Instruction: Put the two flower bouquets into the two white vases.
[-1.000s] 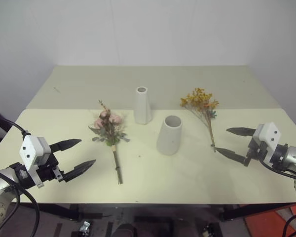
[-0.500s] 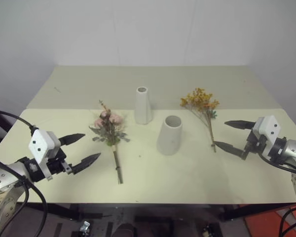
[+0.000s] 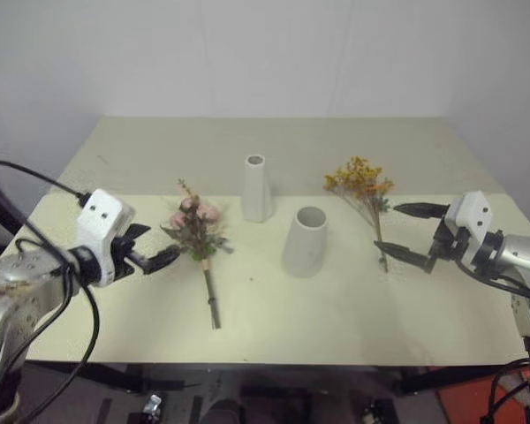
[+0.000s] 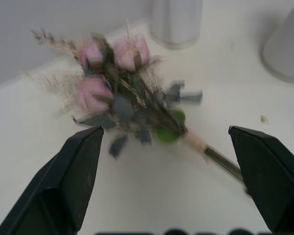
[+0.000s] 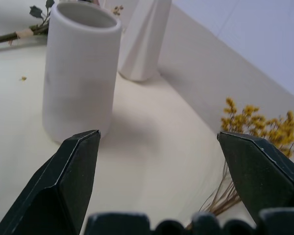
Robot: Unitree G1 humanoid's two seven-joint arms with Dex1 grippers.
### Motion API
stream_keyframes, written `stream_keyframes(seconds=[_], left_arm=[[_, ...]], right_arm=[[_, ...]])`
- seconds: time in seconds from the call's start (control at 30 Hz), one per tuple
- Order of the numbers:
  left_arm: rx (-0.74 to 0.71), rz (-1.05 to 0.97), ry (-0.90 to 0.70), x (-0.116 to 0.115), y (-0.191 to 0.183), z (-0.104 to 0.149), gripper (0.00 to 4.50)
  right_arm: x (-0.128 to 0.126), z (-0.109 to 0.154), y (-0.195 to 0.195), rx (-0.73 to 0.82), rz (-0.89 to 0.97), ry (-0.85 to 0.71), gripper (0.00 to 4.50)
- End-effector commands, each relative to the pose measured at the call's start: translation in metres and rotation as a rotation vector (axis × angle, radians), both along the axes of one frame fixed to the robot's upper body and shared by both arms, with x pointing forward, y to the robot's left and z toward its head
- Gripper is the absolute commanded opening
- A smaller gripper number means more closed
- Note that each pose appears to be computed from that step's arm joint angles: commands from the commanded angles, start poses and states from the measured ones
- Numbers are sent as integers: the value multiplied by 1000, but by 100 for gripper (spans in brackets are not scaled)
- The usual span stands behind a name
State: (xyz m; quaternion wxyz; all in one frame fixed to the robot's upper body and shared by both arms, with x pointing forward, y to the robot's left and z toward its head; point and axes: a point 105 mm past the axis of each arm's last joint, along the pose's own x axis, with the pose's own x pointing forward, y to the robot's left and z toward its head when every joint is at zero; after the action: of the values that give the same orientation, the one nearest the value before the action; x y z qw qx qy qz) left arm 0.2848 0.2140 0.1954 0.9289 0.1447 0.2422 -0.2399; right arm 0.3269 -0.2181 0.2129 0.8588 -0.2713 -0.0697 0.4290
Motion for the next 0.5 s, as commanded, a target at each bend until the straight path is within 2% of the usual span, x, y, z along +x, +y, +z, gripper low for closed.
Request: stream_keyframes(seconds=[0.03,0.13,0.23,0.5], left_arm=[[-12,28,112,-7,-9,-8,446],[-70,50,124,1,-13,-8,446],[-85,136,173,10,-11,-18,446],[-143,140,300,-1,-34,-38,446]], right_arm=[[0,14,2,-41,36,-45,450],[2,18,5,-51,60,-54,450],[4,22,7,-56,79,-63,450],[4,33,22,-40,179,-101,450]])
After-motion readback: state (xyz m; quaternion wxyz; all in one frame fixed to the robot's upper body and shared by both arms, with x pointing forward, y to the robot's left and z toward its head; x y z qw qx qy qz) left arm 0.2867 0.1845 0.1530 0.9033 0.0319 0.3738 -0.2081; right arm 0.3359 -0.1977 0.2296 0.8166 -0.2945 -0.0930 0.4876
